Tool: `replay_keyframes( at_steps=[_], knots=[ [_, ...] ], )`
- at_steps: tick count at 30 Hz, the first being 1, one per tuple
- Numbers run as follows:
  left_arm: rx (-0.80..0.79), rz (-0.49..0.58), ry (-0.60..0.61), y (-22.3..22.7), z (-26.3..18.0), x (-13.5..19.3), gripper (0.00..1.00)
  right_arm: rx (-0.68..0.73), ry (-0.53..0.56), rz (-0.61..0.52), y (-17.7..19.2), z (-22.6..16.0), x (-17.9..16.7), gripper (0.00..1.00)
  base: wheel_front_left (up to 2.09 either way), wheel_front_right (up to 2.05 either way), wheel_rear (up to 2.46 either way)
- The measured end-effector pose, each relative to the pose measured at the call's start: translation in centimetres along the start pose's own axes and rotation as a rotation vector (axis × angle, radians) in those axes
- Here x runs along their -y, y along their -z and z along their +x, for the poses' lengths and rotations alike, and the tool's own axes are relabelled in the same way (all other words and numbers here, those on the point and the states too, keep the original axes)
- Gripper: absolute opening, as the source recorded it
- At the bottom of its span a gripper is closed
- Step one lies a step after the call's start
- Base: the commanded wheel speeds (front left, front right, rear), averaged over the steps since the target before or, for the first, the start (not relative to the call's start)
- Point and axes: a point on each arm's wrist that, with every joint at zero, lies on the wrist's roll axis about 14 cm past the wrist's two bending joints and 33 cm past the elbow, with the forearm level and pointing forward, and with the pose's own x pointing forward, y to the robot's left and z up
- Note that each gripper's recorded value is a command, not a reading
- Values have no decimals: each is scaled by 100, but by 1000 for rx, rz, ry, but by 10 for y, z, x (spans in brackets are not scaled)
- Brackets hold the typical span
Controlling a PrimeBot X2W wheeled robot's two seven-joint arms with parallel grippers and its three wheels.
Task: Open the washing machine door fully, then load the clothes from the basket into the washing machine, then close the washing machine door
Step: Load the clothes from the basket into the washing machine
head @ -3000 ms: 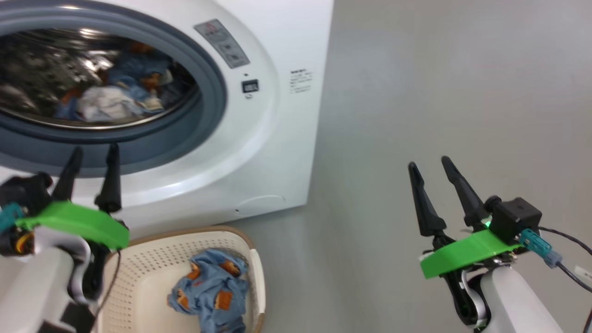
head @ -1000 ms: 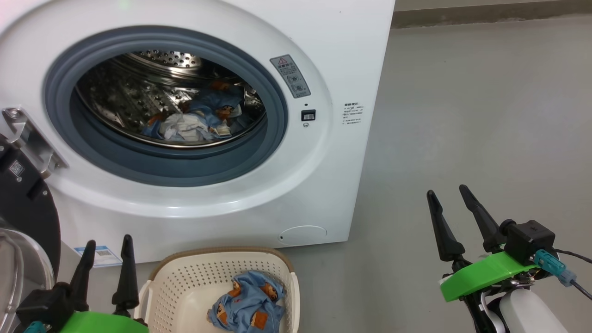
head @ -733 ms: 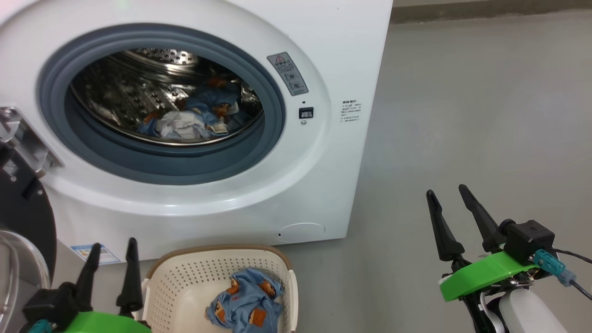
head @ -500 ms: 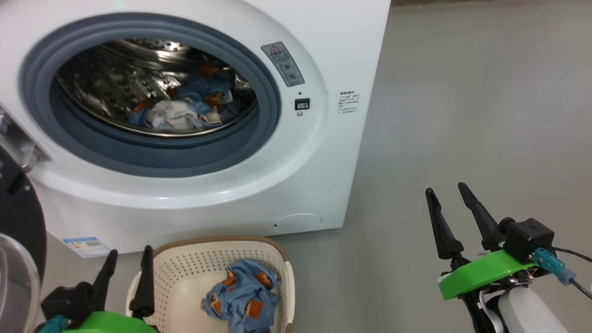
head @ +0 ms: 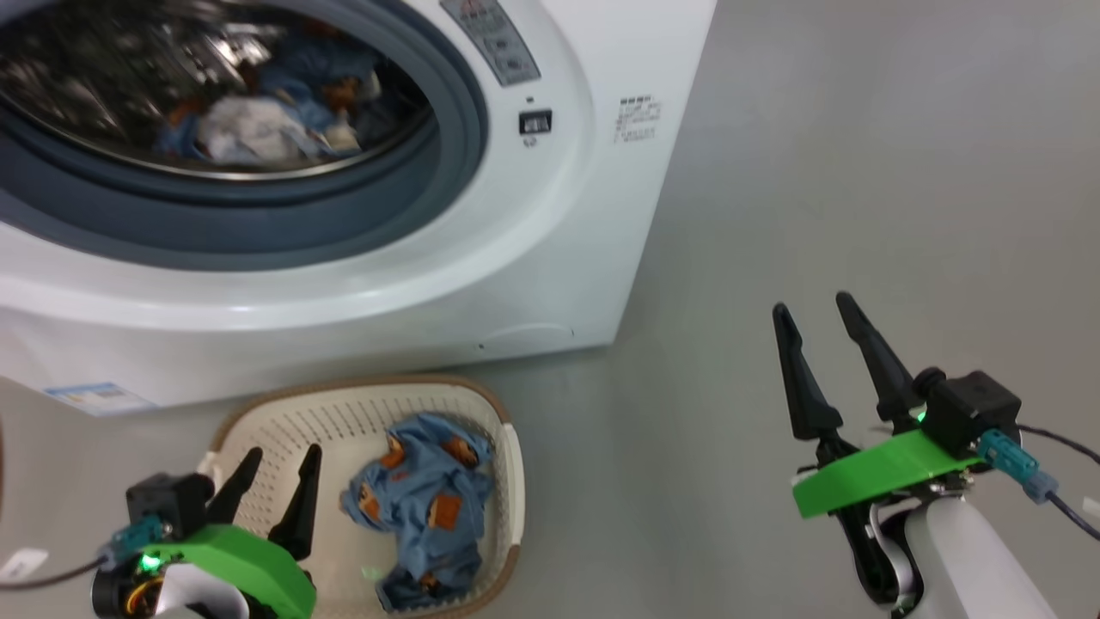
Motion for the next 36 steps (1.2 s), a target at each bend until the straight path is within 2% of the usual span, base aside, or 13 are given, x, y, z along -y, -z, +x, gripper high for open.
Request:
replay_keyframes(
  at_steps=[15,23,36],
  knots=[
    [-420,35,60,99,59,-11,100,-63,40,-11,38,35,23,100,0,0,0],
    [-641,42,110,160,82,-8,100,-120,83,-2,66,40,43,100,0,0,0],
    [-806,17,72,219,120,-31,100,-187,118,-19,101,45,65,100,0,0,0]
  ],
)
